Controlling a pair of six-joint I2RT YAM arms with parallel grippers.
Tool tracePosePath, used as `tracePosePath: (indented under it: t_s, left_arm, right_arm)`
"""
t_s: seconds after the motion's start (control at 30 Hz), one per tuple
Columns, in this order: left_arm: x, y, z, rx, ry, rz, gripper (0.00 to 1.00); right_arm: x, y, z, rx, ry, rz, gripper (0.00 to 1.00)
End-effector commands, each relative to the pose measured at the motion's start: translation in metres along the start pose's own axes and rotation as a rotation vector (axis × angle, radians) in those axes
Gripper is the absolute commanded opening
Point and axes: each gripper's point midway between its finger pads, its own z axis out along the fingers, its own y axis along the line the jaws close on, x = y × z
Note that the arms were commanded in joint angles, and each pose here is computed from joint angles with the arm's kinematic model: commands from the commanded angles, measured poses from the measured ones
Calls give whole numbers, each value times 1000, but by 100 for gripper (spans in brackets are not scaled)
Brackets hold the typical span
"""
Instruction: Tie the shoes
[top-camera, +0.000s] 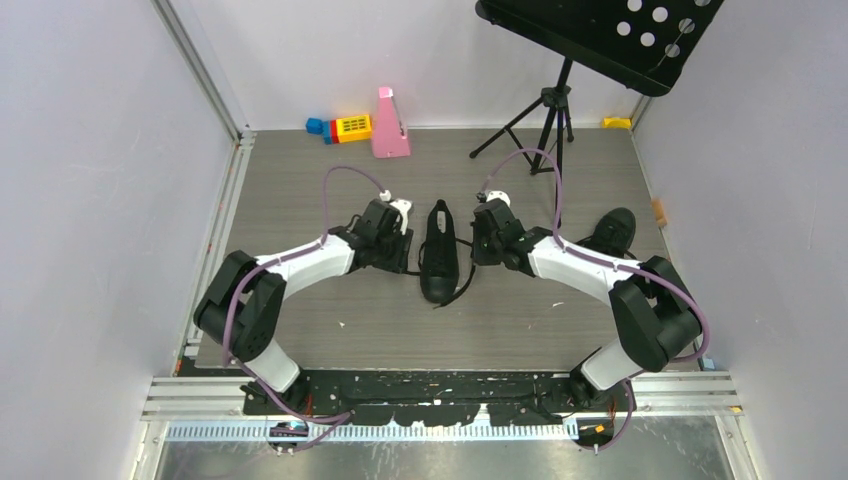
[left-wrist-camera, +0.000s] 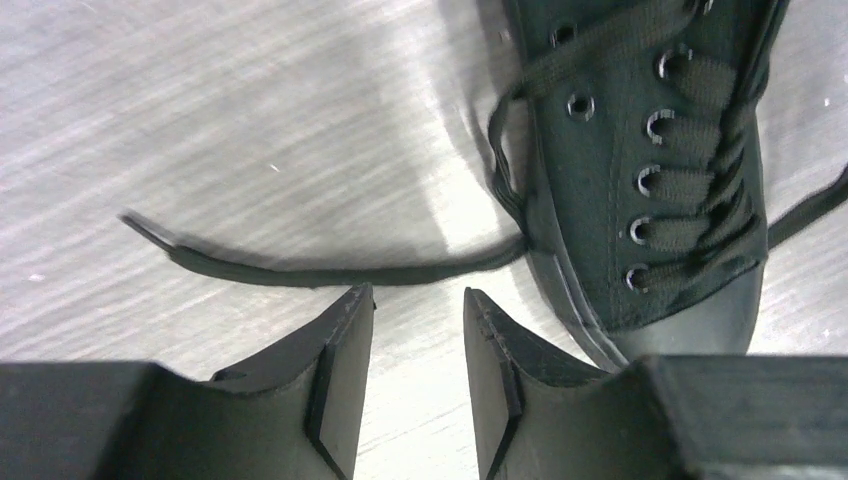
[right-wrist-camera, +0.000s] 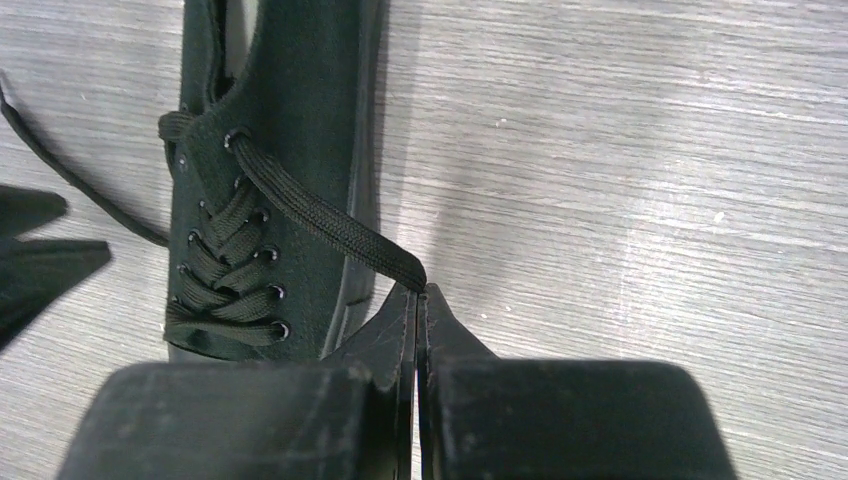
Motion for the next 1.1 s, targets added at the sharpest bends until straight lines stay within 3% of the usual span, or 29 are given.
tracePosePath:
  t_s: [0.0,0.67,0.87,0.93,1.03,1.07]
  left_arm:
    - [-44,11,-18,-91,-99,53,41]
    - [-44,-29,36,128,-3,-5,43]
    - [-33,-18,48,72,43,-14,42]
    - [-29,-13,52,40,68,-14,32]
    - [-22,14,50,-120,133,-5,1]
    - [-21,25,47,-175,141,5,0]
  right_arm:
    - [-17,6,-11,-25,-20,-25,0]
    - [-5,1,-10,-25,13,-26,0]
    - [-3,0,-8,-21,20,-25,0]
    - [-2,-2,-6,-9,26,-33,2]
    - [-5,-10,-6,43,31,-50,14]
    - [-5,-13,-7,60,35,-58,18]
